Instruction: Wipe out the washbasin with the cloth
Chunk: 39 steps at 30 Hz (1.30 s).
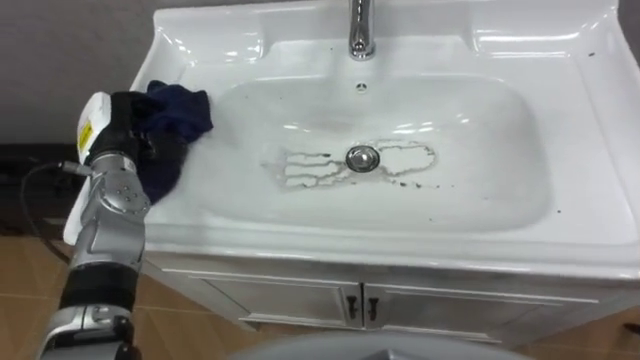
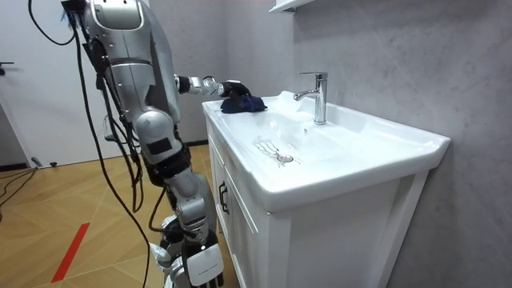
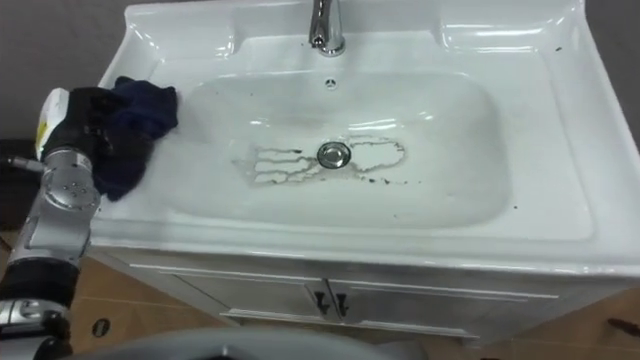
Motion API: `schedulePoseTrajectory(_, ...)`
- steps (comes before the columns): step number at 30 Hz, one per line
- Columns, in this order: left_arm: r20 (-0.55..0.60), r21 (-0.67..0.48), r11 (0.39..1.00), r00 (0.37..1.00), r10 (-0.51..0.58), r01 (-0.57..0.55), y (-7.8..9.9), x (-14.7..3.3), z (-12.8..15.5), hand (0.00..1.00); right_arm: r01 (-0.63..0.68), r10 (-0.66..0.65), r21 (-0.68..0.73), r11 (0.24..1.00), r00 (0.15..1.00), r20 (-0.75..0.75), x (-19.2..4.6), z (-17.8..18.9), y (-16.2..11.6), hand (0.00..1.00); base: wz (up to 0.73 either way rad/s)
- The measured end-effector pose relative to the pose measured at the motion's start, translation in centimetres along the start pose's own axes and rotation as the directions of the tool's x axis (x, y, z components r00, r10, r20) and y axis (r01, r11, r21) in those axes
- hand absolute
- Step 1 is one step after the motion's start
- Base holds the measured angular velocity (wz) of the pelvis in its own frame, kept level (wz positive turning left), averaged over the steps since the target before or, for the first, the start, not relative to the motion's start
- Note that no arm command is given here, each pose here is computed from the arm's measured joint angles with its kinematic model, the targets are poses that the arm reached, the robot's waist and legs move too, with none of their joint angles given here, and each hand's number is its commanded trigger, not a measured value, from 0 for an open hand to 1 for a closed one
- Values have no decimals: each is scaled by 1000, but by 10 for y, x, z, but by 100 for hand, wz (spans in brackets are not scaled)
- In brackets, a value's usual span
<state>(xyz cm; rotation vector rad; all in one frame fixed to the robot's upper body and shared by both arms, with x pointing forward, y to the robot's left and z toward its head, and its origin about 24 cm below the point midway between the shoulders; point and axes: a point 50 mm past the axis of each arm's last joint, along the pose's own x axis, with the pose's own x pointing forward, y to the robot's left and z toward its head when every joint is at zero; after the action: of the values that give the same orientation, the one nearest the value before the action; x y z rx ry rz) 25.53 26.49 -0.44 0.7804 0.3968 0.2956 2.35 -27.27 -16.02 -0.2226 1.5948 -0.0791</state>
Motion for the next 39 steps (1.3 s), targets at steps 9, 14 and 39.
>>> schedulePoseTrajectory(9, 286, 29, 985, 946, 152, -168, 29, -11, 62, 100, -9, 9, 8, 1000, 1000, 11, 2, -8, 4, 0, 11)
schedulePoseTrajectory(14, 363, 47, 977, 915, 176, -207, 26, -17, 75, 100, -17, 17, -15, 1000, 999, 36, 2, -5, 5, 0, 0)
schedulePoseTrajectory(39, 548, 47, 983, 827, 123, -177, -3, -36, 100, 100, -47, 47, 12, 999, 998, 35, 3, -10, 12, 0, -1)
